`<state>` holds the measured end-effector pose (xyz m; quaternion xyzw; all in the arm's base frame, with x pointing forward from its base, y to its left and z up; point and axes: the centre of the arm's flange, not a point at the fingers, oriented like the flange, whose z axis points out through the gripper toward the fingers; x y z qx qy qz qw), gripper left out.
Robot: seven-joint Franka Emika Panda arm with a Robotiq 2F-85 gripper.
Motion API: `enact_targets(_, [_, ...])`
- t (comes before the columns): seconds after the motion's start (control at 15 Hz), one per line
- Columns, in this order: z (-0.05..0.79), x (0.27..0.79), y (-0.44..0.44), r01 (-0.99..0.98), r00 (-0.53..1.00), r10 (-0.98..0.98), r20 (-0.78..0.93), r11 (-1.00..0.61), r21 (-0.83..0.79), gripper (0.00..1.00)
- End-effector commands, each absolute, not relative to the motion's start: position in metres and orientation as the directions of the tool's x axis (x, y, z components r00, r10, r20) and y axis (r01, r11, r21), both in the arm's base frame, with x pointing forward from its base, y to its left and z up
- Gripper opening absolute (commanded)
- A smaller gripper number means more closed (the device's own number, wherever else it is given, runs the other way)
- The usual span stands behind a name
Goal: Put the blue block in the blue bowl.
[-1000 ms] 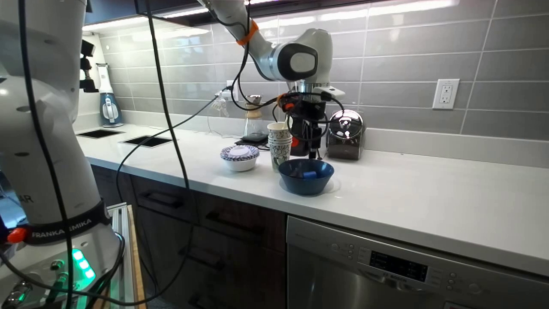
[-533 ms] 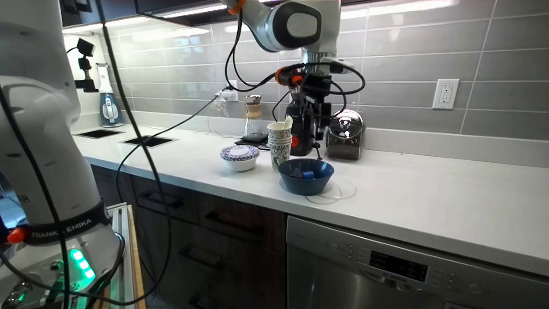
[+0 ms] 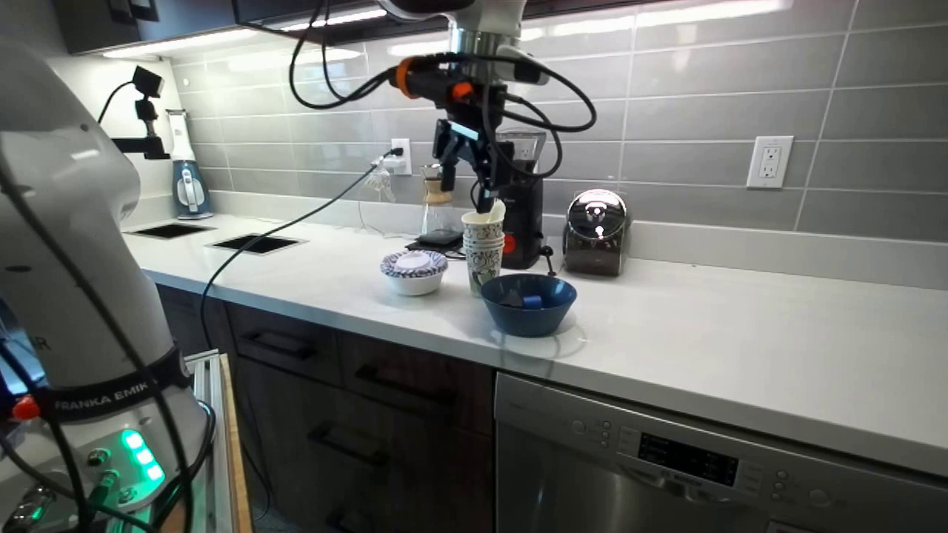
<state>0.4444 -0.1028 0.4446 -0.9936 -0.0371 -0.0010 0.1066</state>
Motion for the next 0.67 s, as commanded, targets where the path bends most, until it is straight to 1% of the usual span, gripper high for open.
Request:
enact_targets(0.0, [0.484, 0.378, -0.091, 0.214, 0.973, 0.179, 0.146, -0.937, -0.276, 1.0])
enact_targets(0.2, [0.509, 0.354, -0.088, 0.321, 0.937, 0.261, 0.234, -0.907, -0.274, 1.0])
enact_targets(0.33, [0.523, 0.342, -0.089, 0.362, 0.92, 0.294, 0.26, -0.892, -0.27, 1.0])
enact_targets(0.4, [0.514, 0.364, -0.092, 0.313, 0.94, 0.261, 0.219, -0.916, -0.251, 1.0])
enact_targets(0.6, [0.52, 0.358, -0.093, 0.315, 0.937, 0.259, 0.234, -0.915, -0.25, 1.0])
